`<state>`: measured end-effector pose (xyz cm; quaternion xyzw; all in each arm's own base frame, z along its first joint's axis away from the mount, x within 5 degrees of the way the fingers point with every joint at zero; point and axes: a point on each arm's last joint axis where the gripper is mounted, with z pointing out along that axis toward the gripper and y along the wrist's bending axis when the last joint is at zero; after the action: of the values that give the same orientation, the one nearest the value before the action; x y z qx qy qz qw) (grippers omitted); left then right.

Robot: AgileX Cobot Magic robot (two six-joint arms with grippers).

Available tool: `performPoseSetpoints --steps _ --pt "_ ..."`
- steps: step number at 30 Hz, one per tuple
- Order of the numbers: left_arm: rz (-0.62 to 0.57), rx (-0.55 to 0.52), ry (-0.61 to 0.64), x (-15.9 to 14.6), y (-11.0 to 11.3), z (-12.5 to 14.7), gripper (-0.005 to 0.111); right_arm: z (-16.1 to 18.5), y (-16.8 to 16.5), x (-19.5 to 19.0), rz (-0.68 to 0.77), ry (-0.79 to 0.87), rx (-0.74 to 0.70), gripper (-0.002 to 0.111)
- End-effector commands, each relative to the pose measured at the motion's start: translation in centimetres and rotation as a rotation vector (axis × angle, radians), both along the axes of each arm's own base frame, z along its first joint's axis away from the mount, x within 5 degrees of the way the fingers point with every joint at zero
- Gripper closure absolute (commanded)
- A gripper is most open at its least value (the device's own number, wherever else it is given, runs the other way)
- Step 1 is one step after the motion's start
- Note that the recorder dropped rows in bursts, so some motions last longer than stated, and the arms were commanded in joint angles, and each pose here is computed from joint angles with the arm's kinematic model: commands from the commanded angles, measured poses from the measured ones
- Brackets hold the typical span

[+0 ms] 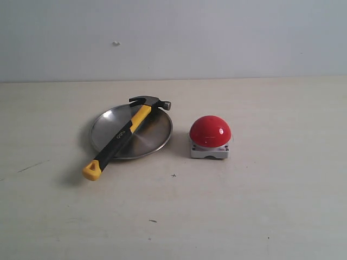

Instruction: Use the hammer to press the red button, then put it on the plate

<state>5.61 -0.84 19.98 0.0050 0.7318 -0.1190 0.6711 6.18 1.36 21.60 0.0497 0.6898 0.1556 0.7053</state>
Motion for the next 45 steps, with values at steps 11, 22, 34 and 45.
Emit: performPoseSetpoints --steps 11,22,34,45 --pt "-0.002 0.136 0.056 -0.10 0.13 -0.82 0.107 -0.04 0.07 0.03 0.007 0.004 -0.001 0.108" --pt "-0.020 0.237 0.045 -0.12 0.09 -0.89 0.107 -0.04 0.07 0.03 0.007 0.004 -0.001 0.108" --pt "-0.020 0.239 0.045 -0.12 0.09 -0.89 0.107 -0.04 0.07 0.03 0.007 0.004 -0.001 0.108" --pt "-0.020 0.240 0.045 -0.12 0.09 -0.89 0.107 -0.04 0.07 0.03 0.007 0.004 -0.001 0.108"
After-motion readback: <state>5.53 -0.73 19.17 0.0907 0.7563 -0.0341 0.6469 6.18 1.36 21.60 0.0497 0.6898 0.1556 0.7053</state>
